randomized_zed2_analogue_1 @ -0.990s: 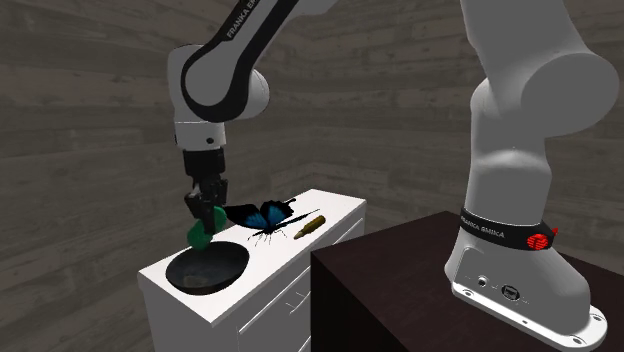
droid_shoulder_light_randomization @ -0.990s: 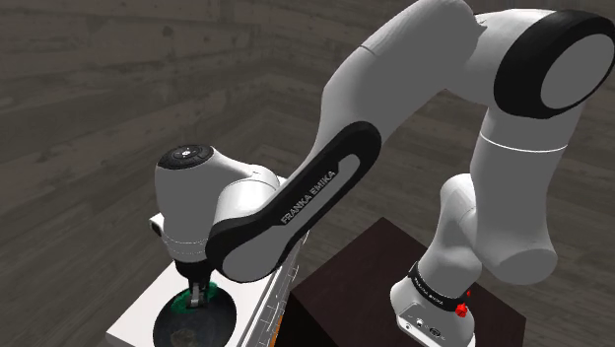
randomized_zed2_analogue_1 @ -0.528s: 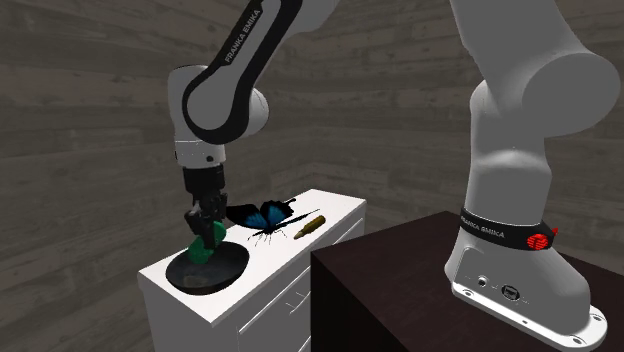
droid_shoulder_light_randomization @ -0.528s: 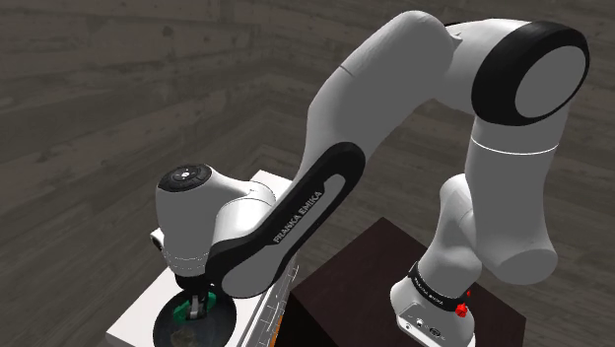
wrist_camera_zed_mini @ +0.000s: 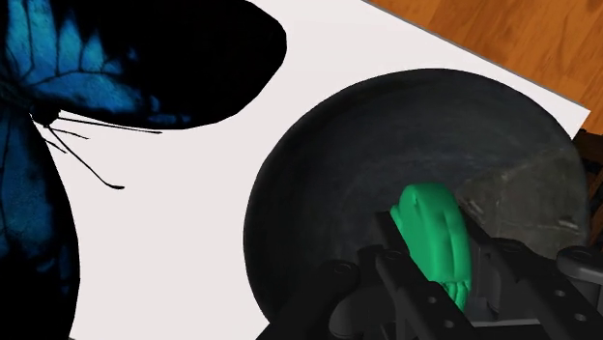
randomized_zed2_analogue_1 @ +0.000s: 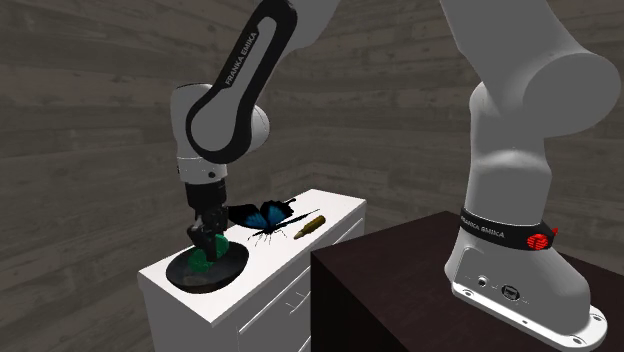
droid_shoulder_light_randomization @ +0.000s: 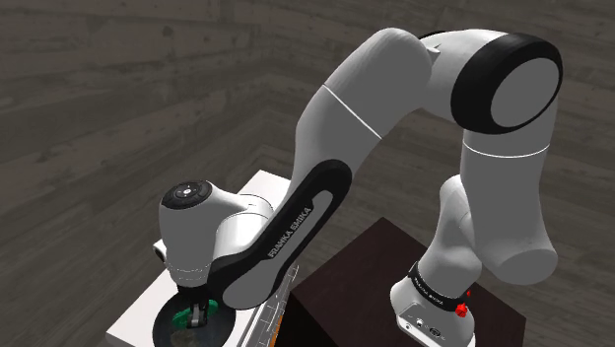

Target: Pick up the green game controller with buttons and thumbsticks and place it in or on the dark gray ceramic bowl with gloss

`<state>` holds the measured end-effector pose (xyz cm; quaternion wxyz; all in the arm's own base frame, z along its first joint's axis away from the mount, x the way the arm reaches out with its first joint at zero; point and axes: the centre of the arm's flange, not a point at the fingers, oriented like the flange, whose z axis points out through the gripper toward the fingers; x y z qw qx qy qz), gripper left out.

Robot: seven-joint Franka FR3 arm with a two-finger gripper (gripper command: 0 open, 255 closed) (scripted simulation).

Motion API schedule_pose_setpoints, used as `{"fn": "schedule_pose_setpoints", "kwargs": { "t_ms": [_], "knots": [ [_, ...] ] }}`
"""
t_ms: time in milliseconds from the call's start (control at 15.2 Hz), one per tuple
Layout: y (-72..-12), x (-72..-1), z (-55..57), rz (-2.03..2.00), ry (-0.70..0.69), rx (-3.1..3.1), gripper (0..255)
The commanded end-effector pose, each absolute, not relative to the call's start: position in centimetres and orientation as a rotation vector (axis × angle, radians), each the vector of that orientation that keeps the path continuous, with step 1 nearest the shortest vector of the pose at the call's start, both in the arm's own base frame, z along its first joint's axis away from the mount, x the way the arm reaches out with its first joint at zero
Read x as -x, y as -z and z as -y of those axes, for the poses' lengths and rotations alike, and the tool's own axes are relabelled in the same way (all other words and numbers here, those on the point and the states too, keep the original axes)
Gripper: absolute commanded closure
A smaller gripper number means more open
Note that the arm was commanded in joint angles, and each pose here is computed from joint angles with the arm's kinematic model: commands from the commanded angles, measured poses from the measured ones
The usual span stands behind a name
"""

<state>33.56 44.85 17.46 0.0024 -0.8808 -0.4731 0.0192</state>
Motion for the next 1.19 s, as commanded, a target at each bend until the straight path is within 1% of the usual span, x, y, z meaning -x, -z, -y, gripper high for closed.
{"fn": "schedule_pose_setpoints", "kwargs": {
  "t_ms": [0, 198, 264, 594, 858, 1122],
  "knots": [
    [-17.4, -33.6, -44.9, 1.484, -0.059, 2.763, 255],
    [-17.4, -33.6, -44.9, 1.484, -0.059, 2.763, 255],
    [-17.4, -33.6, -44.9, 1.484, -0.059, 2.763, 0],
    [-17.4, -33.6, -44.9, 1.484, -0.059, 2.763, 0],
    [-22.4, -33.7, -44.9, 1.484, -0.059, 2.763, 0],
    [-22.4, -33.7, -44.9, 1.484, -0.059, 2.763, 0]
  ]
}}
